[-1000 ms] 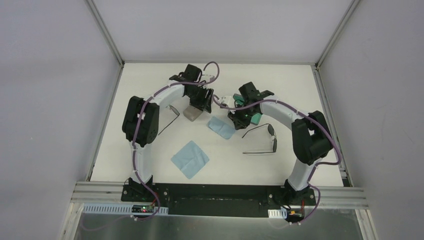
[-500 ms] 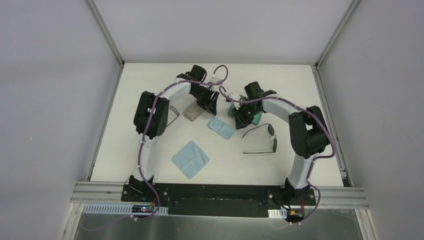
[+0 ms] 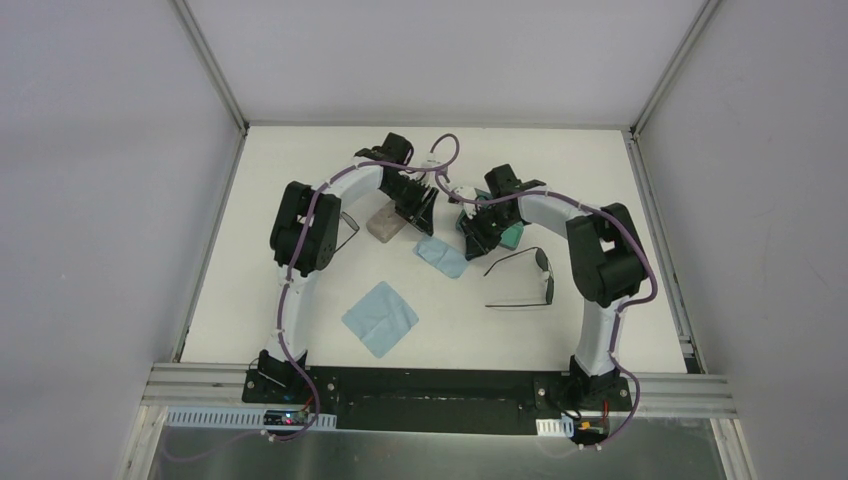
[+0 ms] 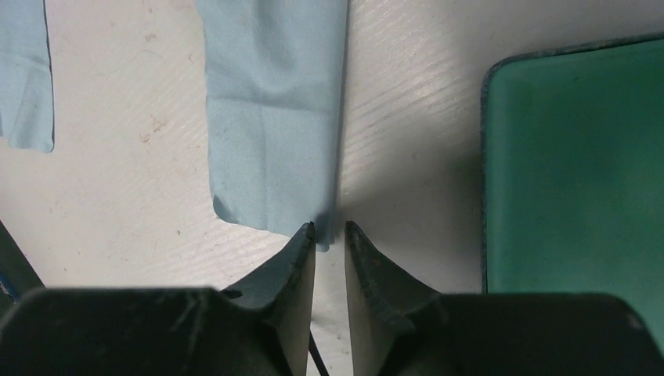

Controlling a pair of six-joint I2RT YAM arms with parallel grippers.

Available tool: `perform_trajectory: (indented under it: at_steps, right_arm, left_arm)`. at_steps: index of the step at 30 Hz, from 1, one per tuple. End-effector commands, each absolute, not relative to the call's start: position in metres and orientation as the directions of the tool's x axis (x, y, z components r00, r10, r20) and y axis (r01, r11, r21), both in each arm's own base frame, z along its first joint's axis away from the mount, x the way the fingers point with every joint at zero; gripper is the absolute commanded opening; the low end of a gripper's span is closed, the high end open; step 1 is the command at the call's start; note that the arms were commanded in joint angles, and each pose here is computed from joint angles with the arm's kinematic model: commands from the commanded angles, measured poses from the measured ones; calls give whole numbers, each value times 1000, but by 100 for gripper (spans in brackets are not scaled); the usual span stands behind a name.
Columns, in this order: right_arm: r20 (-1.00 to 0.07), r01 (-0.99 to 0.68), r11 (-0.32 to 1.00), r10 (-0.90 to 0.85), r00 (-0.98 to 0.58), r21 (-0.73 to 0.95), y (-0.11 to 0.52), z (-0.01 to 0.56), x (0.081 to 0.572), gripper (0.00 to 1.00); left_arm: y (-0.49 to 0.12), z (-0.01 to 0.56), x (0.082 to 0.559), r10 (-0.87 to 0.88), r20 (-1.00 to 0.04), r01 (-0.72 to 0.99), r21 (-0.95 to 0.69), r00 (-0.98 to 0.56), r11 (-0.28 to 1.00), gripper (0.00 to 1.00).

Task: Organize the sunglasses
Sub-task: Pick up the glasses cleaning cloth from the center of the board.

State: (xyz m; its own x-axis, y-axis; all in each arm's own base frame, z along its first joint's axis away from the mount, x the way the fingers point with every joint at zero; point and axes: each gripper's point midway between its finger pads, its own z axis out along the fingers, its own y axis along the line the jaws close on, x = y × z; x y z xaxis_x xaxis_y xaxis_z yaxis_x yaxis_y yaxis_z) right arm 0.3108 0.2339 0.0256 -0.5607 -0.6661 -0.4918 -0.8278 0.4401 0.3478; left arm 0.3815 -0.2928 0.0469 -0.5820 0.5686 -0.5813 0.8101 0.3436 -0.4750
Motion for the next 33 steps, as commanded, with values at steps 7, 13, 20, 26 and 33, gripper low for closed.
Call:
perform_trajectory:
  at_steps: [7,13,20,26,33]
  right_arm:
    - [-509,-840,413,-668,-542,352,240,31,312,17]
    - [-507,-843,397,-675,-536,362,240,32,306,15]
    - [-513,-845,389,-673,-532,366,243,35,305,12]
    - [-515,-846,390,-672,-531,364,243,34,305,5]
    - [-533,-858,417,-672,-514,301,237,39,326,0]
  left_arm:
    - [-293,41,384,578,-606,832,-468,-547,298,44]
    - [-295,38,387,577,-608,833,-469,-545,292,45]
    - [-294,36,387,581,-606,835,-464,-542,295,45]
    - [-294,35,387,582,-605,834,-466,-543,295,45]
    - [-294,34,390,590,-613,846,-446,-526,291,45]
